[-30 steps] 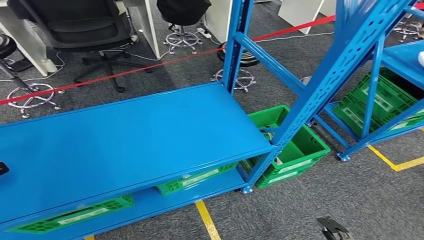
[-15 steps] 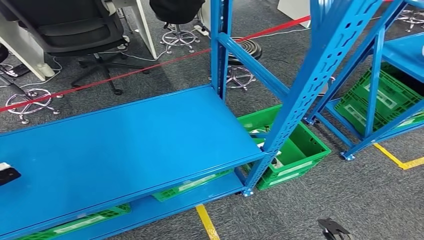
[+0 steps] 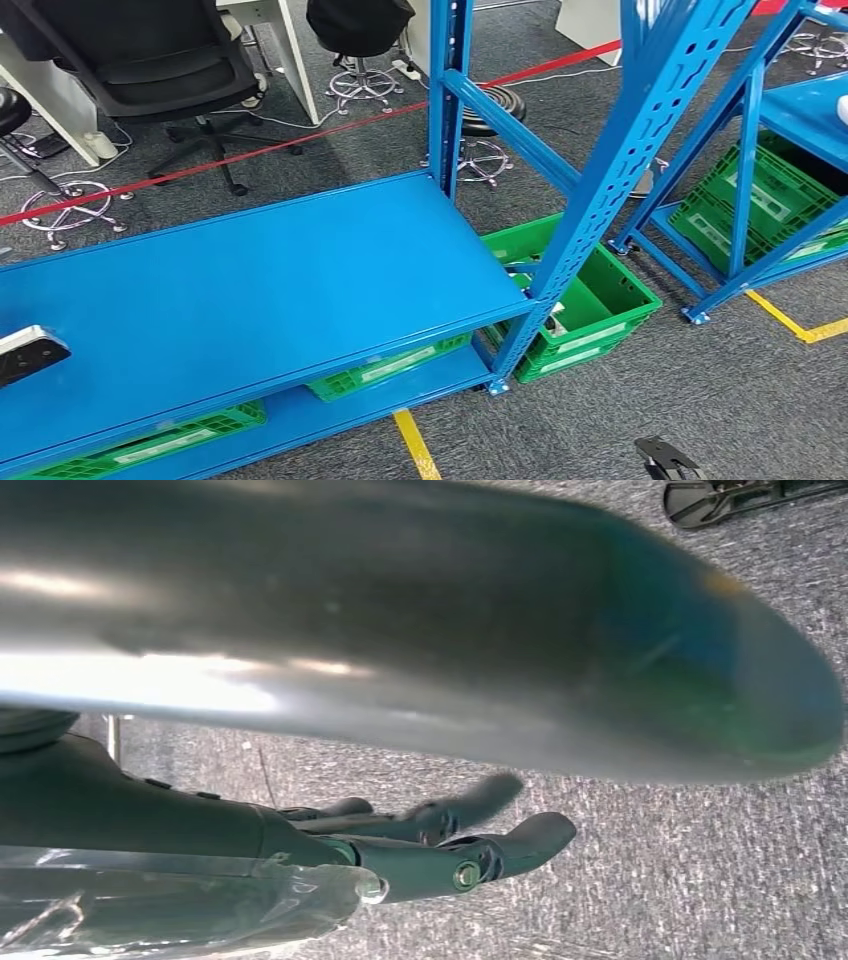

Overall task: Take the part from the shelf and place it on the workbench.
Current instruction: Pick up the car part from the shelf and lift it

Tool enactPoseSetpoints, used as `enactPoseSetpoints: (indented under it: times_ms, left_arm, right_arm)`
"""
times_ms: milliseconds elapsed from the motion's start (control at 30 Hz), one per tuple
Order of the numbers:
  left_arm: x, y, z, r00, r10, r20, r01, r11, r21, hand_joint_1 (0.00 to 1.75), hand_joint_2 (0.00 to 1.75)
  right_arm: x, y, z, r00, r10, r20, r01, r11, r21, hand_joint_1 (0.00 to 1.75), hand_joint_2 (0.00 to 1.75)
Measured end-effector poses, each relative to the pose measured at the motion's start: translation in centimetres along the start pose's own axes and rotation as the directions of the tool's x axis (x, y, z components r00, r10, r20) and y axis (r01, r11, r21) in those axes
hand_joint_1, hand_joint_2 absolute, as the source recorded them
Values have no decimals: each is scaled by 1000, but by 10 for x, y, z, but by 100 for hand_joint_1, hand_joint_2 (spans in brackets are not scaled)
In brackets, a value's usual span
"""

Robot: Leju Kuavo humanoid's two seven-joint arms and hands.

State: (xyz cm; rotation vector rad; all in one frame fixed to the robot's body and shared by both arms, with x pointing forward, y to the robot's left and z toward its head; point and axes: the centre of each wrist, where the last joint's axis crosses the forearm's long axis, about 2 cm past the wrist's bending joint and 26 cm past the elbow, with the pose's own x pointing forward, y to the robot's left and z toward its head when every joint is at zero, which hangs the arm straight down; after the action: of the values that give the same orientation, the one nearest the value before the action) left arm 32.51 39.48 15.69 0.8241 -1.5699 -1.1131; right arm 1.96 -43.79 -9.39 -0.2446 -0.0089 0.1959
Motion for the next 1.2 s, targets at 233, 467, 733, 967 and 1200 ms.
enactPoseSetpoints:
  times_ms: [233,467,733,967,1200]
  left_arm:
    - [5,-1,-1,1000,19,13,-19,1000,4,0,175]
    - [14,-20,22,997,74,30,-73,997,-29,0,175]
    - [-3,-51,95,992,78,-98,-85,994,-66,0,175]
    - [-50,-60,133,972,61,-228,-73,996,-44,0,175]
    - [-60,-72,145,942,-28,-336,-13,993,-118,0,175]
  right_arm:
    - [0,0,0,1000,0,0,0,1000,0,0,0]
    - [-1,1,0,1000,-26,-8,25,1000,-3,0,0]
    - [-9,4,0,997,-70,-26,70,998,-7,0,0]
    - [-9,3,0,997,-81,-10,80,997,-17,0,0]
    - [-8,2,0,995,-99,-31,98,995,-31,0,0]
